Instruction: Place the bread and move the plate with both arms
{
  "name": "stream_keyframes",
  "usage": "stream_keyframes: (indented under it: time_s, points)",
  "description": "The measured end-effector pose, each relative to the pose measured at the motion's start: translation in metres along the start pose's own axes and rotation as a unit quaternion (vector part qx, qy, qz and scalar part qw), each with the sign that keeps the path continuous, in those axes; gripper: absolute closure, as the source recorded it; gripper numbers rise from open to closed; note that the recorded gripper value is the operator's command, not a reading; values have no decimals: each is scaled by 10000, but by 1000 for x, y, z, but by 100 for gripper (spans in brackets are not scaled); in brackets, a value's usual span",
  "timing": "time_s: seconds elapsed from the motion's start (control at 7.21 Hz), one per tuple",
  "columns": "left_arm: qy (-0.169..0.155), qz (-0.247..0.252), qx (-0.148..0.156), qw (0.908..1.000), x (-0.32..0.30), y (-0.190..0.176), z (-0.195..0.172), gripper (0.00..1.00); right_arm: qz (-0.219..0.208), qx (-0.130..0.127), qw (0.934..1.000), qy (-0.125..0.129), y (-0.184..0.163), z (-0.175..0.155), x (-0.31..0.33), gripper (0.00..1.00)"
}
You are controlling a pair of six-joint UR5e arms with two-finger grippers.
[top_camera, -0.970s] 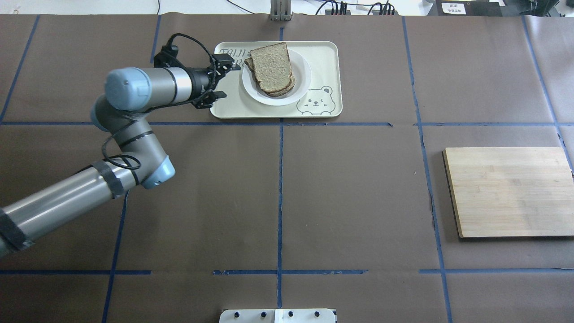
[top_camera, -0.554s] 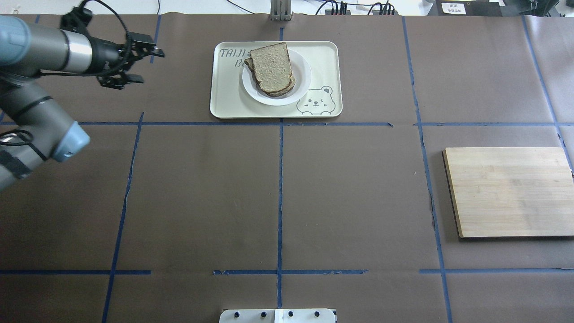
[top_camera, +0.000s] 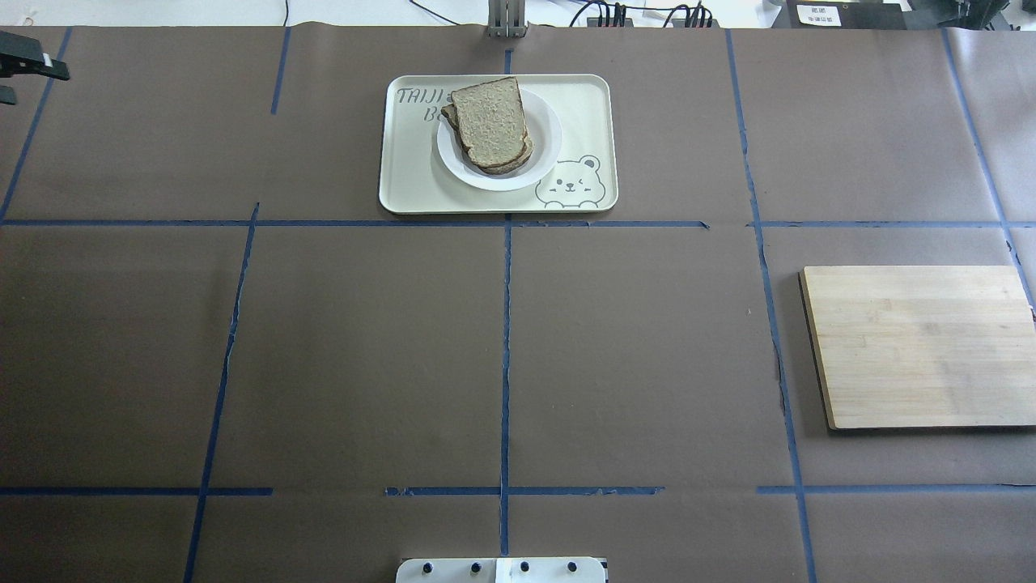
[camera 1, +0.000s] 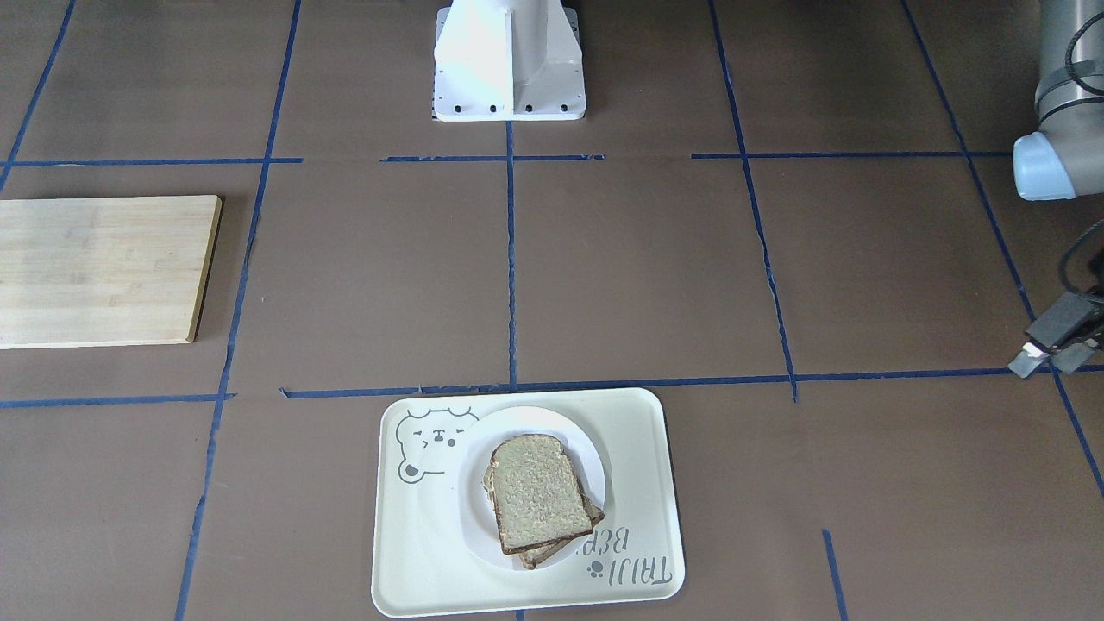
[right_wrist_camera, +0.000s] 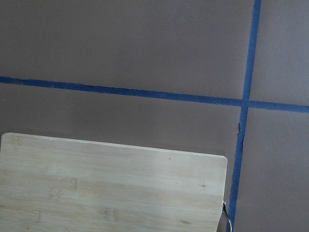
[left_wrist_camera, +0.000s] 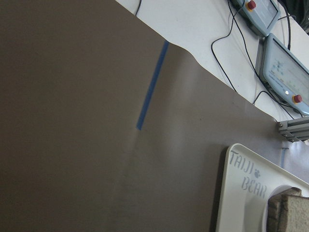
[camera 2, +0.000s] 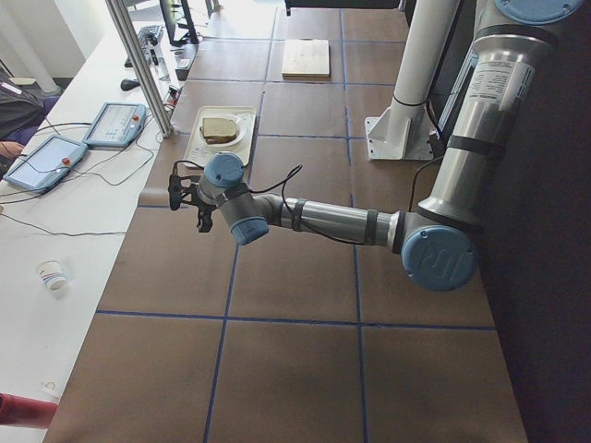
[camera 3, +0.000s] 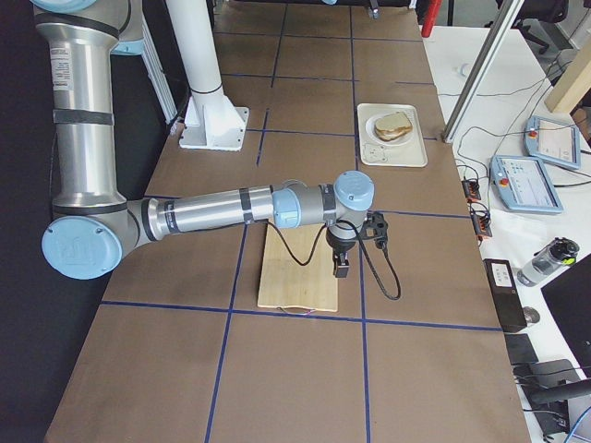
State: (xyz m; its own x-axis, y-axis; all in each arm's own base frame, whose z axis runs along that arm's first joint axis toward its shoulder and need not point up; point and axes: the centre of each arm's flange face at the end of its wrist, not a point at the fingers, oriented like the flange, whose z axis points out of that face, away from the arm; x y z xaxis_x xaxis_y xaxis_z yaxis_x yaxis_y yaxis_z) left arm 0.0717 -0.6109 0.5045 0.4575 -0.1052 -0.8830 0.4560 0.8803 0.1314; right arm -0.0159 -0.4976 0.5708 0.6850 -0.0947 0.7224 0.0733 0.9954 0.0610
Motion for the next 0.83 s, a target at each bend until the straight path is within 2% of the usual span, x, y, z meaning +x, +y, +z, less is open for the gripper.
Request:
stream_keyframes:
  time_s: [0.14, 0.42, 0.83]
  points:
    - [-414, 428, -41, 9982, -31, -18, -18, 0, 3, 19, 10000, 1, 0, -2, 1, 0]
    - [-1020, 999, -466, 9887, -76, -33, -34, 0, 29, 74, 10000, 4, -2, -7, 5, 0]
    - [-1591, 1459, -1602, 9632, -138, -33, -49, 0, 145, 106, 9998, 16, -1, -10, 17, 0]
